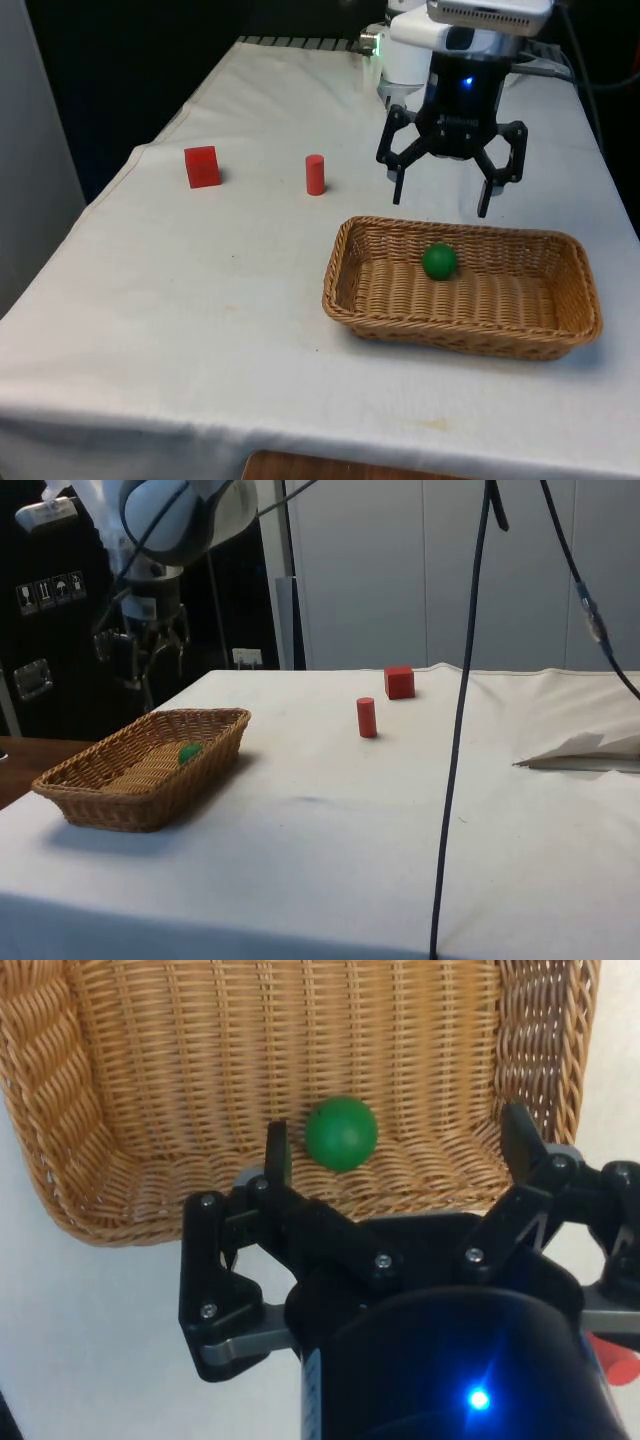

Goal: Pick up the object to the left of the cylinder and place it into the basket.

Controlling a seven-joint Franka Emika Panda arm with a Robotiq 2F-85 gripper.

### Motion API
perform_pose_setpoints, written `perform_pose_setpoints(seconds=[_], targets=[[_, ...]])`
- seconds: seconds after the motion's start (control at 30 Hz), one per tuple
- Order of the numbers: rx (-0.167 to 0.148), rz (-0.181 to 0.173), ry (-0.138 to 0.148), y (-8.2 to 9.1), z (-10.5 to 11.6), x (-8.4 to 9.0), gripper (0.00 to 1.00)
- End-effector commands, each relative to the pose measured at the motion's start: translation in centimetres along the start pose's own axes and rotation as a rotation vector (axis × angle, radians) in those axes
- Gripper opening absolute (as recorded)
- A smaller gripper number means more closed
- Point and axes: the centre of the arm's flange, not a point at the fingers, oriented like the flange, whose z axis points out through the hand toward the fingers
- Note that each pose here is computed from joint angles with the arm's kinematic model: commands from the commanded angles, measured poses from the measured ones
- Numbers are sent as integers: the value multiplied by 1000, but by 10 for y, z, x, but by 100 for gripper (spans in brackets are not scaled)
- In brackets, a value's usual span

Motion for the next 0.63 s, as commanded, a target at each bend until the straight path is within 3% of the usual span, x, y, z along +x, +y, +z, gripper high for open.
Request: perform_pose_setpoints(seconds=[0.0,0.07,0.27,0.3,0.33,0.57,0.6], targets=[[0,-1,-7,0,0,0,100],[0,-6,-36,1,-2,0,100],[10,-13,-81,4,-3,-1,100],[3,-10,-67,3,-3,0,100],[12,-16,-87,4,-2,-1,100],[21,-25,-136,7,-2,-3,100],[11,-22,-122,7,-3,-2,100]])
